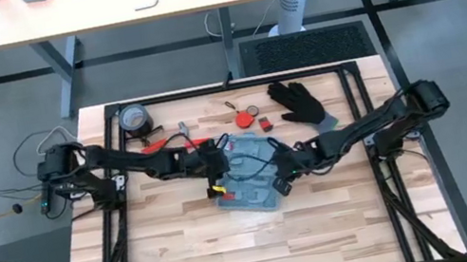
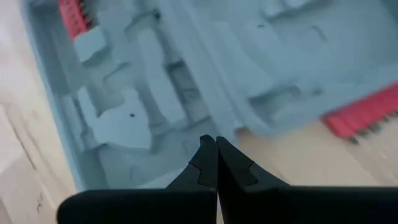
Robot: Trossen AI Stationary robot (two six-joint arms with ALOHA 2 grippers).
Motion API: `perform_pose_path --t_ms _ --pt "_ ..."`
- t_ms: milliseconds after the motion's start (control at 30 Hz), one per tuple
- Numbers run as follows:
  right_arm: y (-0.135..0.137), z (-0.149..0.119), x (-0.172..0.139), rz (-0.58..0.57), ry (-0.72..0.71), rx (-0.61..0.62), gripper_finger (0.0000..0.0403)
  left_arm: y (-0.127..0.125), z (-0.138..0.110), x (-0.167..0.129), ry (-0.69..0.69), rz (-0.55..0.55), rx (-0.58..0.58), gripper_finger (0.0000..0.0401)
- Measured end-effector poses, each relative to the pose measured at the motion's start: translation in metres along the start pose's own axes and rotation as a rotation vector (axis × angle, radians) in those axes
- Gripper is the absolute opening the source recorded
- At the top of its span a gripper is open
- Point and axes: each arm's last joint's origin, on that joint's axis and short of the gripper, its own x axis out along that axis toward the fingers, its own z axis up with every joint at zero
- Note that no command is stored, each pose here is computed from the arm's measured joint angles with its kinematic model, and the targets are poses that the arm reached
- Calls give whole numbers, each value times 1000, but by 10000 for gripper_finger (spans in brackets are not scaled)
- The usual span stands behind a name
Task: Prefit tool cases
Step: Put the orange screwdriver bits into the gray prefit tool case
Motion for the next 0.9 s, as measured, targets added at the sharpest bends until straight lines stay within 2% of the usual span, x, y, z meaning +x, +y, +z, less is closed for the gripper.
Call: perform_pose_path --t_ms 200,400,633,767,900 --pt "-13 -14 -7 -25 -21 81 0 8 -9 22 25 -51 13 0" --pt "-25 -29 7 -65 21 136 0 3 -18 34 101 -99 -70 0" --pt "-17 -29 30 47 -17 159 0 -28 -25 21 222 -207 -180 0" --pt "-10 -21 45 148 -49 185 0 -51 -27 10 266 -240 -188 0" --pt "-6 -16 52 149 -46 188 0 -68 -26 -6 256 -177 -168 0"
